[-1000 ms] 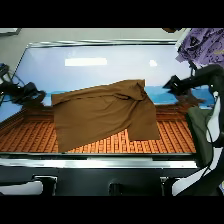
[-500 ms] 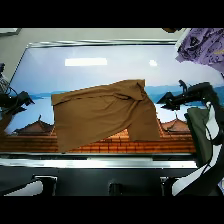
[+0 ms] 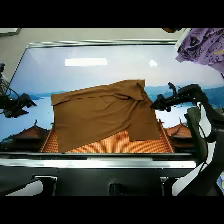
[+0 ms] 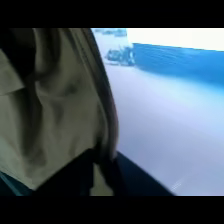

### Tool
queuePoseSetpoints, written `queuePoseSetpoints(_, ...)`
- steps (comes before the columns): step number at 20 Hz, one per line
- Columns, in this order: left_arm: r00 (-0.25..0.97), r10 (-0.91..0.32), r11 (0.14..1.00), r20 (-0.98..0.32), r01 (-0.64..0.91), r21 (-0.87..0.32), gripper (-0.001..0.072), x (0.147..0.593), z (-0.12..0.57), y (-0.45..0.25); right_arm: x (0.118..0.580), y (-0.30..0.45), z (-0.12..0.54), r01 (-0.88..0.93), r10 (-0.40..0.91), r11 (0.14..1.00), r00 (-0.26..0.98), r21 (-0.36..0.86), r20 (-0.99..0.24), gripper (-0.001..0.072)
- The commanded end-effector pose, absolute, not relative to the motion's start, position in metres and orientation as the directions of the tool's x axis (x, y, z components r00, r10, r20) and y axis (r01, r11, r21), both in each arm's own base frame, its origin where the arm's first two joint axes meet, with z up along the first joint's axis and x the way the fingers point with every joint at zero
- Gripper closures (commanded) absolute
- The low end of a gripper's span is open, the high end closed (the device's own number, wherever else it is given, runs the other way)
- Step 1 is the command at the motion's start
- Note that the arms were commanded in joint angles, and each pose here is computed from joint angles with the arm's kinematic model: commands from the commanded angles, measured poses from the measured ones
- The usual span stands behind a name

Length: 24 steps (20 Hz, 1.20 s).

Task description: Fold the clothes and pants, and hang the long-sleeved shirts on hangers.

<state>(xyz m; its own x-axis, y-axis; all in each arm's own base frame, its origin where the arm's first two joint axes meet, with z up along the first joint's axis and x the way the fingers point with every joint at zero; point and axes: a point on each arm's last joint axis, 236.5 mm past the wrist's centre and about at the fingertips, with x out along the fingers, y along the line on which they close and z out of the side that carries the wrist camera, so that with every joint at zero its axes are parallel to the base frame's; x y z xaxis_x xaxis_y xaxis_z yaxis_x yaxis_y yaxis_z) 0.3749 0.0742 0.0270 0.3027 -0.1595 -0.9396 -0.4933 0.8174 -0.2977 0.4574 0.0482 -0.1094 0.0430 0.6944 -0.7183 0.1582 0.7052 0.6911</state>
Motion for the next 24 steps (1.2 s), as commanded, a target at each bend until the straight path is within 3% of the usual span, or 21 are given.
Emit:
queuePoseSetpoints(1, 0.335, -0.27, 0.786, -0.902, -0.464, -0.408, 0.0161, 0.361, 0.024, 0.063, 0.456, 0.054, -0.108, 0.157, 0.7, 0.702, 0.033, 0.695, -0.714, 0.0681)
queuePoseSetpoints(4, 0.359, -0.403, 0.728, -0.842, -0.432, -0.533, 0.0161, 0.315, 0.002, 0.045, 0.456, 0.053, -0.098, 0.143, 0.698, 0.704, 0.039, 0.696, -0.715, 0.0681)
queuePoseSetpoints(8, 0.251, -0.483, 0.662, -0.839, -0.522, -0.538, 0.0161, 0.234, -0.051, 0.009, 0.454, 0.054, -0.085, 0.144, 0.7, 0.702, 0.041, 0.697, -0.713, 0.0681)
queuePoseSetpoints(11, 0.177, -0.545, 0.626, -0.82, -0.565, -0.538, 0.0161, 0.199, -0.077, -0.021, 0.449, 0.056, -0.08, 0.15, 0.708, 0.696, 0.019, 0.702, -0.706, 0.0681)
queuePoseSetpoints(17, 0.126, -0.587, 0.597, -0.8, -0.601, -0.532, 0.0161, 0.177, -0.093, -0.038, 0.443, 0.058, -0.072, 0.16, 0.715, 0.69, 0.001, 0.705, -0.7, 0.0681)
queuePoseSetpoints(24, 0.182, -0.605, 0.552, -0.775, -0.606, -0.573, 0.0173, 0.193, -0.095, -0.04, 0.444, 0.058, -0.067, 0.153, 0.713, 0.692, 0.008, 0.705, -0.702, 0.0681)
